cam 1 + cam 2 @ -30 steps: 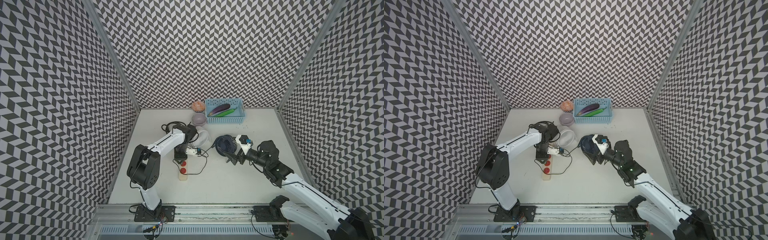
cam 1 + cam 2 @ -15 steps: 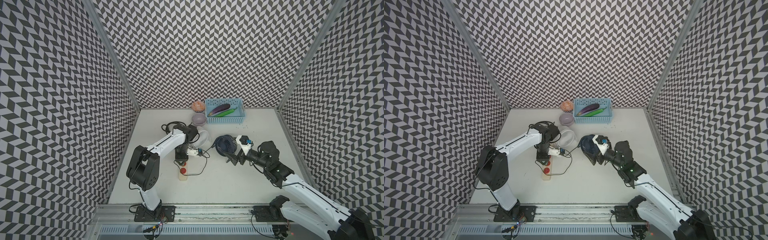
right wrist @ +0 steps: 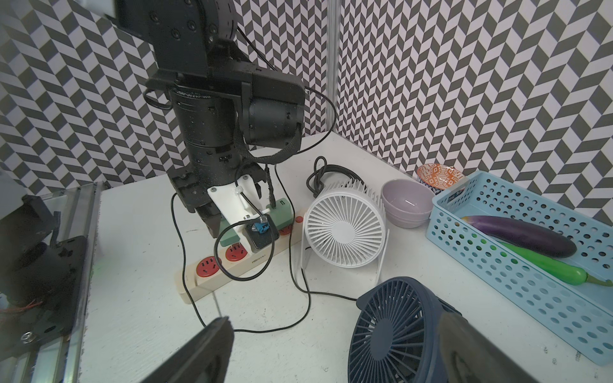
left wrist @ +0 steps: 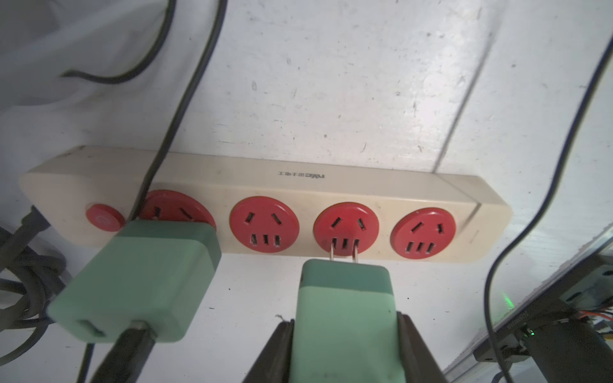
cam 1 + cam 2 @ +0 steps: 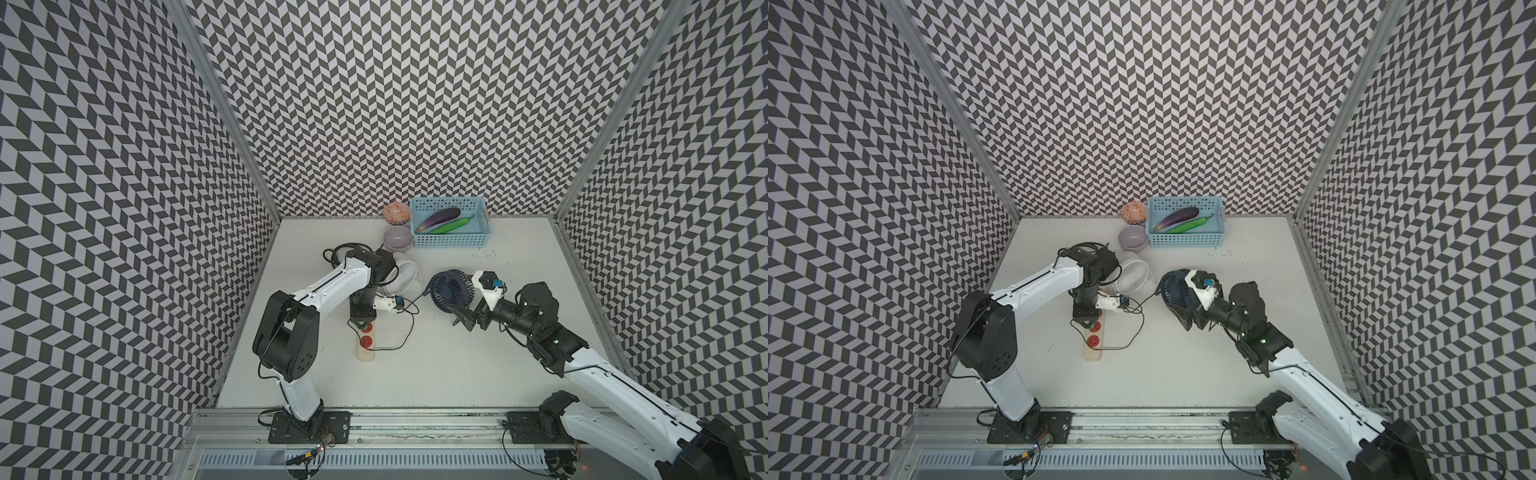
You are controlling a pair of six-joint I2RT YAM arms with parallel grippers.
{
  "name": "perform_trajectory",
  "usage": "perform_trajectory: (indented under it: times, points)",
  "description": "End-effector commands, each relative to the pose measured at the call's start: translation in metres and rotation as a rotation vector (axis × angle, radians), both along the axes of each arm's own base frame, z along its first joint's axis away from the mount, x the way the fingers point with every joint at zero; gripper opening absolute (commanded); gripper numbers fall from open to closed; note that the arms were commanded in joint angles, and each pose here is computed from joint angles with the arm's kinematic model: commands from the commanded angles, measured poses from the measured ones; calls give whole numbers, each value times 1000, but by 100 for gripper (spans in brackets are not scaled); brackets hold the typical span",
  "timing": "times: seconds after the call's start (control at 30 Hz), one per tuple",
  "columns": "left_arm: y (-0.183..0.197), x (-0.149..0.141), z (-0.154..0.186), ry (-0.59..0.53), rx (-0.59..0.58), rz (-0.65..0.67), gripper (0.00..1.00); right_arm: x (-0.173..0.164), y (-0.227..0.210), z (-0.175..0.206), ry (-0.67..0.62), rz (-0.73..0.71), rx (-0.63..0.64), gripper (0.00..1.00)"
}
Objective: Plug the desk fan into the power strip
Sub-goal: Insert the plug into the socket.
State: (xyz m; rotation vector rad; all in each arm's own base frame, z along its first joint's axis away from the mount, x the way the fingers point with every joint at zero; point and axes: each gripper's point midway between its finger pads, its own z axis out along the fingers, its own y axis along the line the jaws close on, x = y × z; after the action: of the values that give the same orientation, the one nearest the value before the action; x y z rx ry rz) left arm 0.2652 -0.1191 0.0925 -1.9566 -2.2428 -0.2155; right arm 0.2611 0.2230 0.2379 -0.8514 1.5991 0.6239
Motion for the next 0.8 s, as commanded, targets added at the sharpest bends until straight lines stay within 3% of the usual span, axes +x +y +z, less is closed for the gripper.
perform_trajectory:
  times: [0.0,0.4,0.77]
  points:
    - [0,3,-4,-15,1,2,0,1,-2,16,-70,-11,29,99]
    - [3,-9,-7,33,10,7,0,1,-2,16,-69,-12,28,100]
    - [3,0,-16,-3,15,18,0,1,-2,15,-67,-12,25,100]
